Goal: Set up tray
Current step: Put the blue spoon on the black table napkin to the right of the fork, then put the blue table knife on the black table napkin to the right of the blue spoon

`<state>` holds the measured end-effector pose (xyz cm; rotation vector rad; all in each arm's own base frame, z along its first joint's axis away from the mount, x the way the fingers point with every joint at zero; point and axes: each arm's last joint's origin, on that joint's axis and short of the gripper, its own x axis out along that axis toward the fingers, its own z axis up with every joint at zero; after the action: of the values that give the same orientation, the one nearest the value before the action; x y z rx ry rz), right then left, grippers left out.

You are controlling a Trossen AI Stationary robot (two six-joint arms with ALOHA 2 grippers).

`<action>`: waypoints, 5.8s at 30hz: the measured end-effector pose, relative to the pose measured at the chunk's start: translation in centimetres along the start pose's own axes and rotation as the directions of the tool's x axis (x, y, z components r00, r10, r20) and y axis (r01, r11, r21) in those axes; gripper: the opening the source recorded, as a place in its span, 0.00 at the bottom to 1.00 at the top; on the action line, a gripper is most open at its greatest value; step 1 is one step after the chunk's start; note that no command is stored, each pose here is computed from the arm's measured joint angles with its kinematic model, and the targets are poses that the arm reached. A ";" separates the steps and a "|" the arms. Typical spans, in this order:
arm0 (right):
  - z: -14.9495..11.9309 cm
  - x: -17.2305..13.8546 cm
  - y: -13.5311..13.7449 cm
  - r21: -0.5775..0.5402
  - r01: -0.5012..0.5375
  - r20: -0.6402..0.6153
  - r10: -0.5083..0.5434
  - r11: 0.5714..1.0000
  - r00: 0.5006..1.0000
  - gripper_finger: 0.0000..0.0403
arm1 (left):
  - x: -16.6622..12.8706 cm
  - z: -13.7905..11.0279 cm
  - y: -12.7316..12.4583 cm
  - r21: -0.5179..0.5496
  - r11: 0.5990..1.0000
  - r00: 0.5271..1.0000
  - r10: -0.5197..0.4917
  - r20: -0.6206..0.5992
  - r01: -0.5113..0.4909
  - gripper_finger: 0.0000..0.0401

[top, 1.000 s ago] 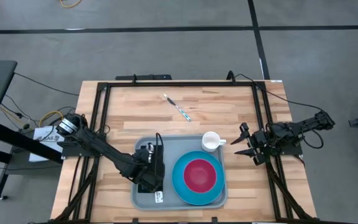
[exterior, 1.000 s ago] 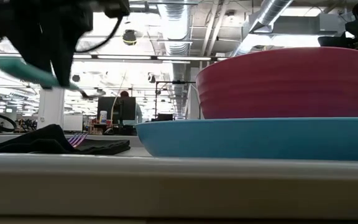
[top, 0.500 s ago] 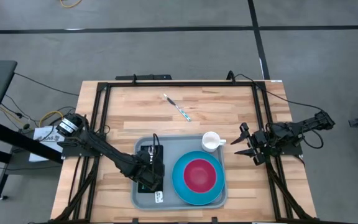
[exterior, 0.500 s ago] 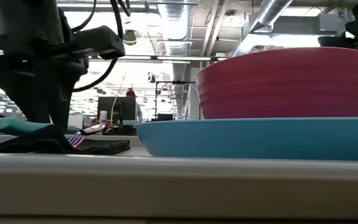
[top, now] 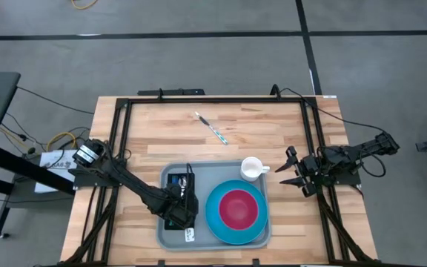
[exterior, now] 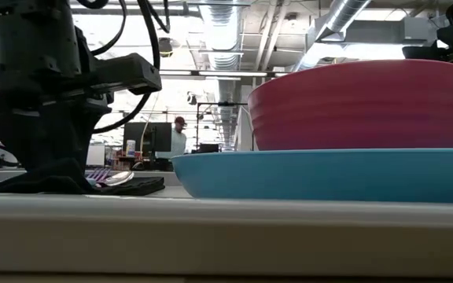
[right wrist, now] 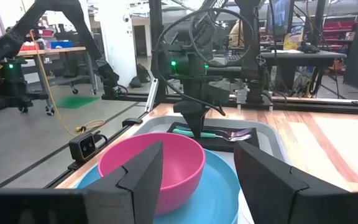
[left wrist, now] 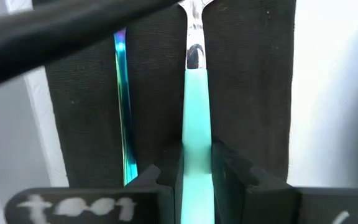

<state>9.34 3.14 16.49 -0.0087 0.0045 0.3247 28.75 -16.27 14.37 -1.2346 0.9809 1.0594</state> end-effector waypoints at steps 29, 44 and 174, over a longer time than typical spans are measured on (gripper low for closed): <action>0.0 0.0 0.0 0.000 0.000 0.001 0.000 1.000 1.000 0.47 | -1.8 0.6 0.3 0.005 1.000 1.000 0.008 -0.011 -0.008 0.38; 0.0 0.0 0.0 0.000 0.000 0.001 0.000 1.000 1.000 0.47 | -7.3 6.3 -2.2 -0.032 0.946 0.930 -0.312 0.196 0.324 0.38; 0.0 0.0 0.0 0.000 0.000 0.001 0.000 1.000 1.000 0.47 | -13.7 32.2 -18.0 0.961 0.267 0.914 -0.404 0.043 0.073 0.31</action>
<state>9.34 3.14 16.49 -0.0086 0.0038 0.3249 43.32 14.16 34.66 -0.1517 0.8956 0.1976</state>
